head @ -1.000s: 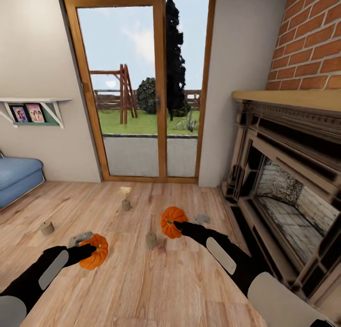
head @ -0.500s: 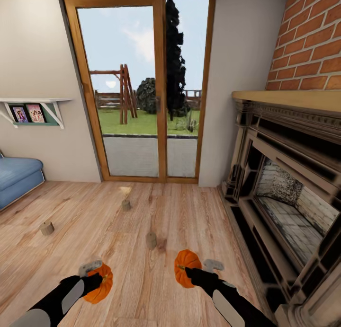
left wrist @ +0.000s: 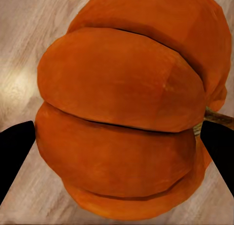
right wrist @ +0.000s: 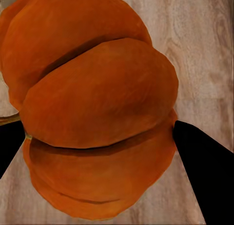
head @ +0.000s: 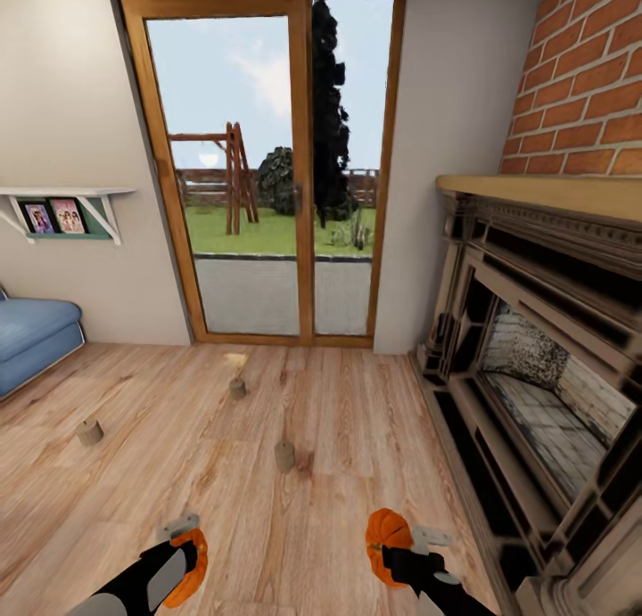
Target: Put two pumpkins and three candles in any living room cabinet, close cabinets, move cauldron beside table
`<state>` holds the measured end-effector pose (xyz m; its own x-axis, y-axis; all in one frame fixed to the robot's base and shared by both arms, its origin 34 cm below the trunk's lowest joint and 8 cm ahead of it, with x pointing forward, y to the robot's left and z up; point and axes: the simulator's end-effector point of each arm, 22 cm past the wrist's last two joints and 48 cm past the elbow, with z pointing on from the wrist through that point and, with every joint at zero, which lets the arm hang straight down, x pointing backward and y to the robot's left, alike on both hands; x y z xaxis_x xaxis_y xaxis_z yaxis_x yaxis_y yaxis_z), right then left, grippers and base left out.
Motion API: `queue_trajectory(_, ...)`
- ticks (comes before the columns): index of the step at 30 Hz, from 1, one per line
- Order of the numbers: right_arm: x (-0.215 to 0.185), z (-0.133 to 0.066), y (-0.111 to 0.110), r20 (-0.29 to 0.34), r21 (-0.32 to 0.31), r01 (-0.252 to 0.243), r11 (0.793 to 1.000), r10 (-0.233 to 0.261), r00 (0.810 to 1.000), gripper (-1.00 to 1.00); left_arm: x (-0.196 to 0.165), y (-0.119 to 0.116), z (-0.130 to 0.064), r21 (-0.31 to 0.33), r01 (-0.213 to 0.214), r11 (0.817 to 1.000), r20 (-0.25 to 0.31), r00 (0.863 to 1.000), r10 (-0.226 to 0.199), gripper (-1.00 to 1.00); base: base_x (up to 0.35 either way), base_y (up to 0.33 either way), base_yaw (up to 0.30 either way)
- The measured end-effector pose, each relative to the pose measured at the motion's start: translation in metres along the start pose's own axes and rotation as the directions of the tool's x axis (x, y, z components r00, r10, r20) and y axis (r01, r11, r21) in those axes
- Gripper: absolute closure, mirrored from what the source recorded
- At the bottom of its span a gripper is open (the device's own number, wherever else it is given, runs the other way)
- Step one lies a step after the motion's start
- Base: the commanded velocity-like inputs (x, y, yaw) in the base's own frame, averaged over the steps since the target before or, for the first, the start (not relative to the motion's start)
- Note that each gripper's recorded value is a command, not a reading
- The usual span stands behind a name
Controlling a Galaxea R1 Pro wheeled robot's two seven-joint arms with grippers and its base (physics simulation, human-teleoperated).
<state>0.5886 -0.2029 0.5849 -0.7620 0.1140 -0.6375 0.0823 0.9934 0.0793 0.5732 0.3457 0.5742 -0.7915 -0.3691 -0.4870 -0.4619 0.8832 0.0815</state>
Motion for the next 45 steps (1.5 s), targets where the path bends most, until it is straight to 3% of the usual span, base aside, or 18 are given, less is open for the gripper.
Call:
queue_trajectory(3,-0.009,-0.004,0.006,0.031,-0.005,0.027,1.0,-0.027,0.999,1.0,0.0,0.004,-0.004,-0.019,0.01,1.0,0.012,1.0,-0.01,1.0,0.0,0.0,0.0)
queue_trajectory(9,-0.011,-0.007,0.024,0.046,-0.027,0.027,0.999,-0.025,0.999,1.0,0.006,0.011,-0.003,-0.04,0.006,0.999,0.009,1.0,-0.006,1.0,0.0,0.0,0.0)
queue_trajectory(20,-0.013,-0.007,0.024,0.053,-0.027,0.021,0.999,-0.019,0.998,1.0,0.0,0.01,-0.003,-0.038,0.042,0.998,0.045,0.998,-0.04,1.0,-0.047,0.02,0.0)
queue_trajectory(39,-0.014,-0.007,0.026,0.056,-0.039,0.023,0.999,-0.021,0.998,1.0,0.0,0.01,-0.003,-0.037,0.043,0.998,0.044,0.998,-0.041,1.0,-0.035,0.117,-0.003)
queue_trajectory(45,-0.014,-0.007,0.027,0.056,-0.041,0.026,0.999,-0.024,0.998,1.0,0.0,0.01,-0.003,-0.035,0.042,0.998,0.044,0.998,-0.041,1.0,0.0,0.036,-0.223)
